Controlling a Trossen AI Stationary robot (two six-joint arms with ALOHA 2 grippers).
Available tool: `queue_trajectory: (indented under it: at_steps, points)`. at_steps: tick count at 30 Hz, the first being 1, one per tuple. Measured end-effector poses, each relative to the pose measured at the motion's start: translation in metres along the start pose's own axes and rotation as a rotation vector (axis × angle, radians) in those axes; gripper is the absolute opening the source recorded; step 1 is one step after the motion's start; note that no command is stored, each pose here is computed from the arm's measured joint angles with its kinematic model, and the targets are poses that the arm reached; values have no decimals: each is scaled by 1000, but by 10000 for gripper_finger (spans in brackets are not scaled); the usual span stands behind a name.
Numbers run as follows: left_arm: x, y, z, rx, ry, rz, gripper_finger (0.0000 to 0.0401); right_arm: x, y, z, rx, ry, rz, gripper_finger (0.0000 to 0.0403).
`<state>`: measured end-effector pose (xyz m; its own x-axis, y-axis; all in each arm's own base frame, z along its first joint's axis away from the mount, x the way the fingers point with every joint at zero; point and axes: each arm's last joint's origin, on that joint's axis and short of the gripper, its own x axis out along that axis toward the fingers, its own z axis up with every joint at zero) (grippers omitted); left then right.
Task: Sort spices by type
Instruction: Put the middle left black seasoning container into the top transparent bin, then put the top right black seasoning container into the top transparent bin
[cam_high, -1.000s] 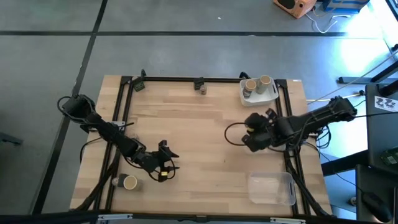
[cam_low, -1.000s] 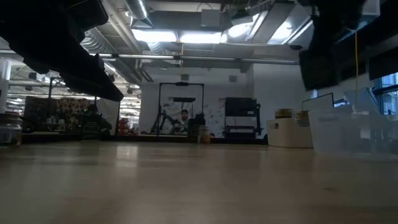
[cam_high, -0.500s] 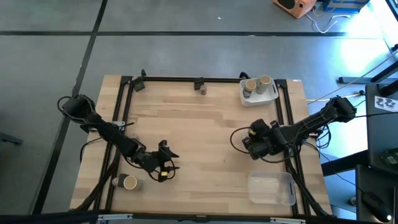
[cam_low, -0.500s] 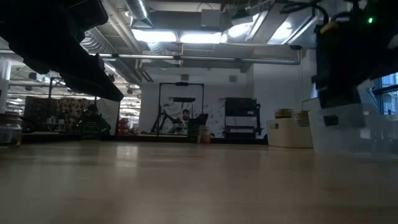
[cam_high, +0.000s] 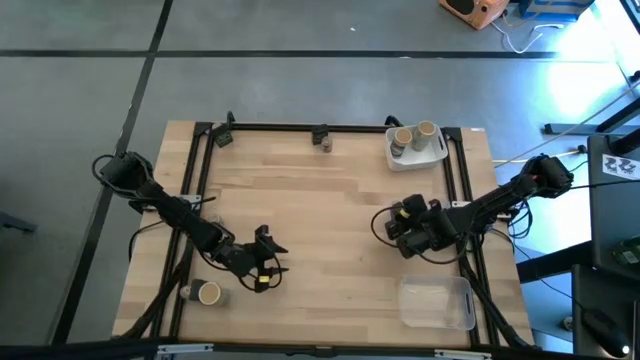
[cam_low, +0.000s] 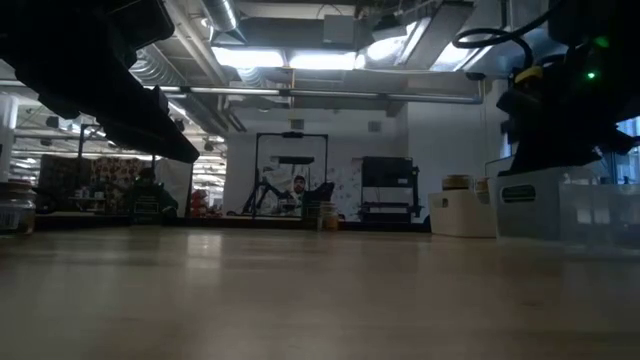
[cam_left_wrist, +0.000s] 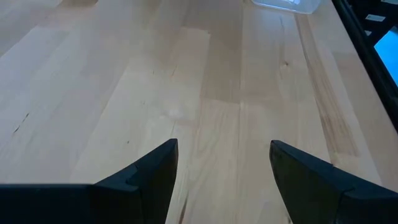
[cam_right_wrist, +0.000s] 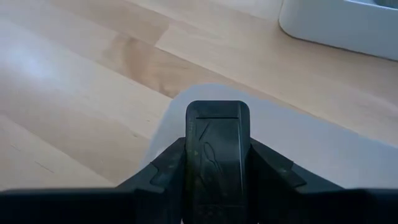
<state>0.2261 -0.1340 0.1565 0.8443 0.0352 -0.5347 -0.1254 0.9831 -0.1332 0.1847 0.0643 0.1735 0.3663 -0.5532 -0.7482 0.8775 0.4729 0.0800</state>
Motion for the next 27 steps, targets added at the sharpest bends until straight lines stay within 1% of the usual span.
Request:
queue_trajectory:
  at_steps: [3,5,8,11,15,18,22,25,27]
  points:
    - [0,0,0,0,0,0,237,0,0,0,-5,0,0,141]
    - [0,0,0,0,0,0,237,0,0,0,-18,1,0,153]
    - [0,0,0,0,0,0,237,0,0,0,-30,21,2,187]
    - [0,0,0,0,0,0,237,-6,3,3,-82,70,3,228]
    - [0,0,0,-32,0,0,237,-29,12,24,-182,92,-26,267]
    - [0,0,0,-61,0,0,237,-54,20,47,-268,53,-18,282]
    - [0,0,0,-76,0,0,237,-76,38,71,-371,-66,84,288]
    - [1,2,1,-48,-5,8,237,-82,54,78,-474,-156,190,287]
    - [4,6,6,-65,-27,25,237,-82,63,78,-545,-198,263,285]
